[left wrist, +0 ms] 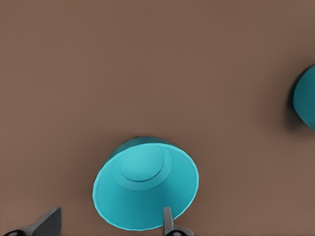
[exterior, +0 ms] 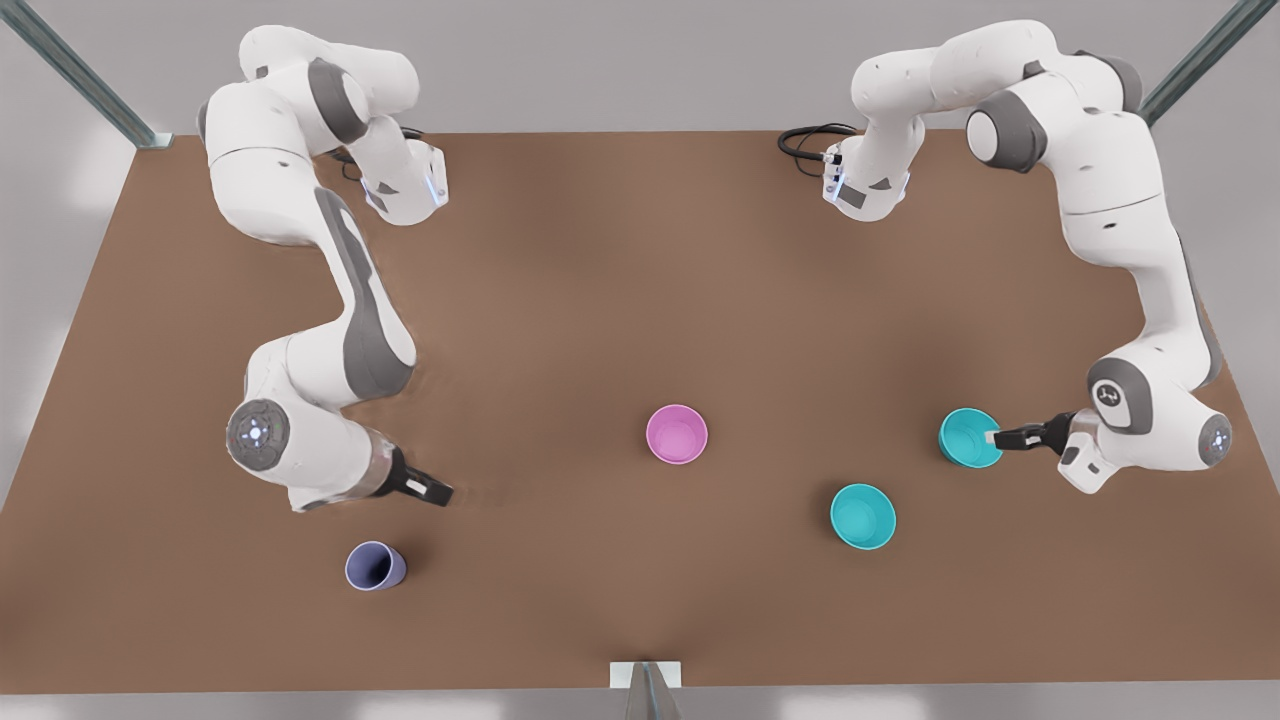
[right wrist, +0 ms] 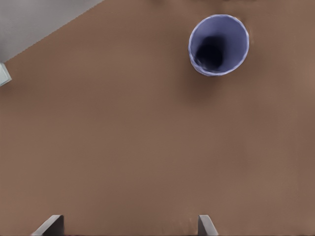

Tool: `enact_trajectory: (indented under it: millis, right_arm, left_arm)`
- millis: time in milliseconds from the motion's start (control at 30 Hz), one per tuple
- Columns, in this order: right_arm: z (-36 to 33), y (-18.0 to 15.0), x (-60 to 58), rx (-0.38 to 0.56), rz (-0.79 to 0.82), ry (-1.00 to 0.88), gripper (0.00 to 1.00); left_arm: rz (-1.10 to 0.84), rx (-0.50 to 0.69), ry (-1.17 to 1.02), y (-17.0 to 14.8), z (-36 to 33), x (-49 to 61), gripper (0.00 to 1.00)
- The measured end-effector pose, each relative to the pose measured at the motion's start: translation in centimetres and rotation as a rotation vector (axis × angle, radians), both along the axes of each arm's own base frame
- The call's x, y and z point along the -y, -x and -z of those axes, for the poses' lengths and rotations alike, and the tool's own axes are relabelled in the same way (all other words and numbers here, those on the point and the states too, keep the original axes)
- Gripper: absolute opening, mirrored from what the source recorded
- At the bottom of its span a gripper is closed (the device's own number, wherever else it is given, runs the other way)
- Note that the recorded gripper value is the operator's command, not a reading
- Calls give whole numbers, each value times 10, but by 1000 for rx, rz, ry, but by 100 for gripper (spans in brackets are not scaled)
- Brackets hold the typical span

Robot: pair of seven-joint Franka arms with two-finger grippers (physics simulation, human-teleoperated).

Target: Stack the blue bowl on the pink bowl

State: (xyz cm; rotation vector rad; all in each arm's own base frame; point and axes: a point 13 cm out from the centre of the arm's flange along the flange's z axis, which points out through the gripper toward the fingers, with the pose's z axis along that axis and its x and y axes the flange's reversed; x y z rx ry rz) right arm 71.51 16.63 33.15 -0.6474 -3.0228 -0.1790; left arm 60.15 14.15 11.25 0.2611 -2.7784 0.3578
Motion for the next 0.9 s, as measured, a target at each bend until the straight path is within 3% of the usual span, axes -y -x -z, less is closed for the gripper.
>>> enact_trajectory:
  millis: [67,167,200,233,267,300,367,433,567,667,767,900]
  right_arm:
    - [-98,10,77,91,-34,132,100]
    - [-186,83,114,101,-113,258,100]
    - [-200,109,116,88,-141,268,100]
    - [-207,128,116,73,-165,268,100]
    - [-208,141,116,56,-188,267,100]
    - [-208,150,116,39,-210,265,100]
    - [-201,161,114,5,-251,255,100]
    - [-197,166,114,-17,-285,245,100]
    - [-193,170,116,-42,-338,234,100]
    - [-191,172,118,-53,-371,229,100]
    - [-191,173,118,-57,-401,226,100]
    - [-189,175,117,-63,-438,223,100]
  left_arm:
    - [11,3,8,3,15,0,100]
    - [28,19,12,2,29,-2,100]
    - [35,27,12,1,31,-2,89]
    - [42,31,13,0,34,-2,88]
    - [46,31,16,1,39,-2,80]
    - [48,31,21,1,44,-2,67]
    - [53,37,29,1,48,-1,51]
    - [61,45,33,-1,49,-1,22]
    - [77,69,34,-5,39,-2,21]
    - [126,135,29,-25,-7,17,21]
    - [357,215,-11,-54,-87,140,21]
    - [606,225,-28,-36,-117,337,21]
